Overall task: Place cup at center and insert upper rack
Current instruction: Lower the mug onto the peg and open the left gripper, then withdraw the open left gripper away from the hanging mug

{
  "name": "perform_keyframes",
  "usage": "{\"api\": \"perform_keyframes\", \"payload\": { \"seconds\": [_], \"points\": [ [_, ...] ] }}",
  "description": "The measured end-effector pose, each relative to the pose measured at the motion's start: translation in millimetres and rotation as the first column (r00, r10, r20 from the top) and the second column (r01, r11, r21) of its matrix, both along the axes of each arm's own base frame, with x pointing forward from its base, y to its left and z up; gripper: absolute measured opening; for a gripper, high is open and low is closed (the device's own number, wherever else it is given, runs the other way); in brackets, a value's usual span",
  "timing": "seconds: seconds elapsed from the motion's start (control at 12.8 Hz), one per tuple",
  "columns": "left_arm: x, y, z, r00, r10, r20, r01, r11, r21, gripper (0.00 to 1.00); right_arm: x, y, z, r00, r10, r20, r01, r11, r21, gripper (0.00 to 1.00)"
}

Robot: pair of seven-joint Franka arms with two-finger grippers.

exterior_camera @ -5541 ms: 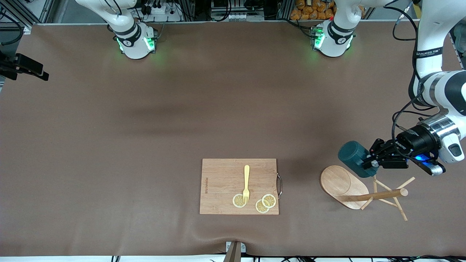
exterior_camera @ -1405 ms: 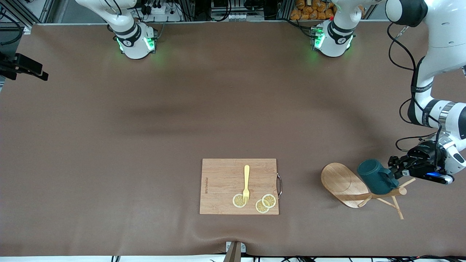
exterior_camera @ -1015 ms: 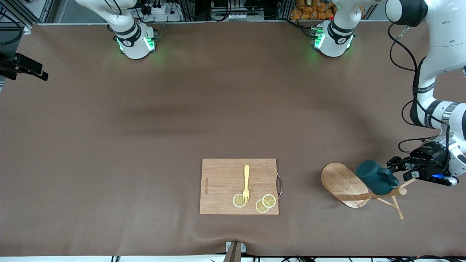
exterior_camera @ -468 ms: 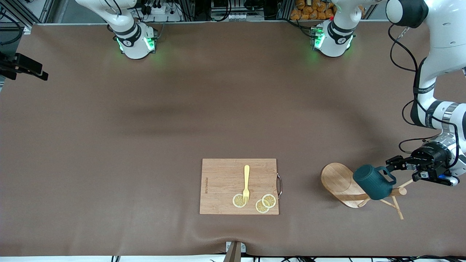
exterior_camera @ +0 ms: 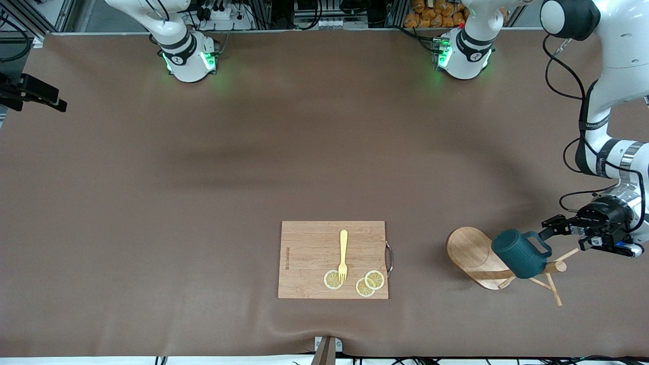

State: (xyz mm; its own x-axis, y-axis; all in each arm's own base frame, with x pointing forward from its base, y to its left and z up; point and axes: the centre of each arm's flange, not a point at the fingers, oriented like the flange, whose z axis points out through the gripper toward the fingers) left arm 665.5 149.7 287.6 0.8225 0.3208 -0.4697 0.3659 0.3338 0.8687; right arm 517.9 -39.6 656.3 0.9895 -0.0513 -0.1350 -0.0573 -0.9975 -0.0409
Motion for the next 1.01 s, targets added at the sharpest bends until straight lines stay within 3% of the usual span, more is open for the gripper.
{"api": "perform_keyframes", "payload": {
  "seconds": [0.23,0.47,1.01],
  "points": [
    [-8,16,1,0.999,-0.037,-0.009,0.037,0.999,0.034,1.0,0,0,0,1.0,0.0,-0.001,0.0,1.0,0.0,1.0],
    [-6,35,21,0.996,-0.093,0.003,0.091,0.988,0.126,1.0,0,0,0,1.0,0.0,-0.001,0.0,1.0,0.0,1.0],
    [-6,58,92,0.977,-0.211,-0.025,0.207,0.915,0.348,1.0,0,0,0,1.0,0.0,0.0,0.0,1.0,0.0,1.0]
  ]
}}
